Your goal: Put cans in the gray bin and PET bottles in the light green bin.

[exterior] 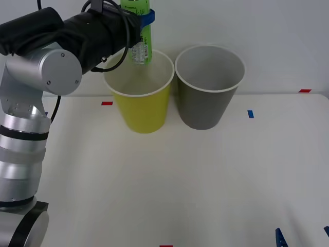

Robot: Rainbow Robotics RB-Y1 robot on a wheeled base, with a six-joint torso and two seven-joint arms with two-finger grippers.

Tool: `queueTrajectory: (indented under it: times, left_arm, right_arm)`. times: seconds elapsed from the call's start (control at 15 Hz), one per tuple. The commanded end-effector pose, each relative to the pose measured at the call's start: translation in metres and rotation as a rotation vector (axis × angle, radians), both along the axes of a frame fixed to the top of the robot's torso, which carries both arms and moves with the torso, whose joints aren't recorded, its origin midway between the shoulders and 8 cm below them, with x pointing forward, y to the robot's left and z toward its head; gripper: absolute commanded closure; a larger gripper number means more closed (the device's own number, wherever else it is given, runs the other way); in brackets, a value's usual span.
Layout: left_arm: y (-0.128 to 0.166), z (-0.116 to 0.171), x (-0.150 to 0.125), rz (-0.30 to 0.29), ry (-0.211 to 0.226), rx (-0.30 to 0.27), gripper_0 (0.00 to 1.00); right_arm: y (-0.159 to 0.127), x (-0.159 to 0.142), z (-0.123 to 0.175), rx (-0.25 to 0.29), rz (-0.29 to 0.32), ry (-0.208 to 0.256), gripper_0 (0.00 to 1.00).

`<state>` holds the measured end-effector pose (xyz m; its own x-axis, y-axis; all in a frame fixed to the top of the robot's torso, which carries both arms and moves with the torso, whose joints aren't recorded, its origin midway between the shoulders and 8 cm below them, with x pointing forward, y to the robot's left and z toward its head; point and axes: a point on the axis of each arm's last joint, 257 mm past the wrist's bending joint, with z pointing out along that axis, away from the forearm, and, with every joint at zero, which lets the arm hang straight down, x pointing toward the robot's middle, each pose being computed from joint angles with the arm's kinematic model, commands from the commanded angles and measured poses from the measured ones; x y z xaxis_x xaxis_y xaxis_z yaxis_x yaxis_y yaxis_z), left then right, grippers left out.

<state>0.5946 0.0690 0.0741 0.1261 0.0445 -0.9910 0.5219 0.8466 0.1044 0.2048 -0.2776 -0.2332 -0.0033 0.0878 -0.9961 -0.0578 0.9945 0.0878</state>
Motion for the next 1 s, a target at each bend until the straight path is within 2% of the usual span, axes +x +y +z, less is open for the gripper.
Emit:
queueTrajectory:
  times: [0.07,0.13,0.2,0.53,1.0]
  left_arm:
    - [-0.0001,0.0019,-0.0008,-0.005,-0.003,-0.007,0.95]
    - [-0.0005,0.0026,-0.0013,-0.007,-0.004,-0.008,0.57]
    - [0.0013,0.0022,-0.0003,-0.002,-0.004,-0.006,0.00]
    - [0.0075,0.0063,0.0008,0.009,-0.018,-0.002,0.00]
    - [0.0075,0.0067,0.0006,0.007,-0.016,-0.008,0.00]
  right_arm:
    - [0.0000,0.0000,0.0000,0.000,0.000,0.000,0.00]
    - [0.0000,0.0000,0.0000,0.000,0.000,0.000,0.00]
    - [0.0000,0.0000,0.0000,0.000,0.000,0.000,0.00]
    - [0.0000,0.0000,0.0000,0.000,0.000,0.000,0.00]
    - [0.0000,0.0000,0.0000,0.000,0.000,0.000,0.00]
